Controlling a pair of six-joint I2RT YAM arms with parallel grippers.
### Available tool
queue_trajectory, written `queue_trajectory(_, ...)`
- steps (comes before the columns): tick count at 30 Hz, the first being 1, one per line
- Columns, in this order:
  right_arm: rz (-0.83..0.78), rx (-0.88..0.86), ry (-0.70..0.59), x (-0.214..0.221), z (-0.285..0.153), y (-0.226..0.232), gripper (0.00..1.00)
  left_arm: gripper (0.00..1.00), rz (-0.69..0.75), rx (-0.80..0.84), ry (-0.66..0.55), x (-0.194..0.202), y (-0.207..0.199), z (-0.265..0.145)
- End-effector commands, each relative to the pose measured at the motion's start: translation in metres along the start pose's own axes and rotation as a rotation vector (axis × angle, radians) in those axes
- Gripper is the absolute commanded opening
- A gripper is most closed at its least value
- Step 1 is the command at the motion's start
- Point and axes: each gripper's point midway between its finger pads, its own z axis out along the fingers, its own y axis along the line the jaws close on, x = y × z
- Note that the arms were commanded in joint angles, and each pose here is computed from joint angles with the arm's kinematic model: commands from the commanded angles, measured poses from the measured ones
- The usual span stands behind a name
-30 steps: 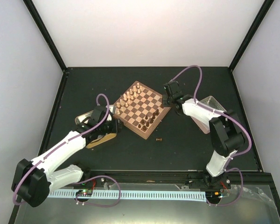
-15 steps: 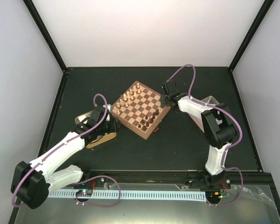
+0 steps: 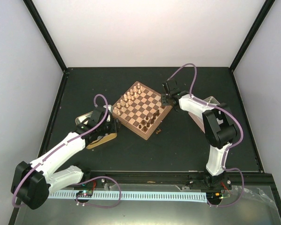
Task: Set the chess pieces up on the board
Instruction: Place the chess piece on the chessboard, then pick up the chess piece from the chessboard.
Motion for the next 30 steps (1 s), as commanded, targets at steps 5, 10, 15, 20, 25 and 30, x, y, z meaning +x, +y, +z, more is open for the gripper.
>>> queue_trajectory(5, 0.056, -0.016, 0.024, -0.018, -0.023, -0.004, 0.38, 0.58, -0.006, 0.007, -0.035, -0.016, -0.008, -0.005)
queue_trajectory(10, 0.045, -0.035, 0.083, -0.006, -0.012, 0.001, 0.36, 0.58, -0.006, 0.008, -0.031, -0.016, -0.008, -0.005)
queue_trajectory(15, 0.037, -0.022, 0.124, 0.002, -0.003, 0.001, 0.31, 0.58, -0.007, 0.01, -0.032, -0.015, -0.008, -0.005)
queue_trajectory(20, 0.031, 0.003, 0.129, 0.002, 0.002, -0.003, 0.25, 0.57, -0.008, 0.009, -0.03, -0.015, -0.008, -0.005)
queue_trajectory(25, 0.024, 0.021, 0.131, 0.001, 0.006, -0.004, 0.13, 0.58, -0.009, 0.009, -0.033, -0.015, -0.008, -0.005)
queue_trajectory(30, 0.017, 0.026, 0.131, -0.001, 0.006, -0.005, 0.04, 0.58, -0.01, 0.011, -0.036, -0.016, -0.008, -0.007)
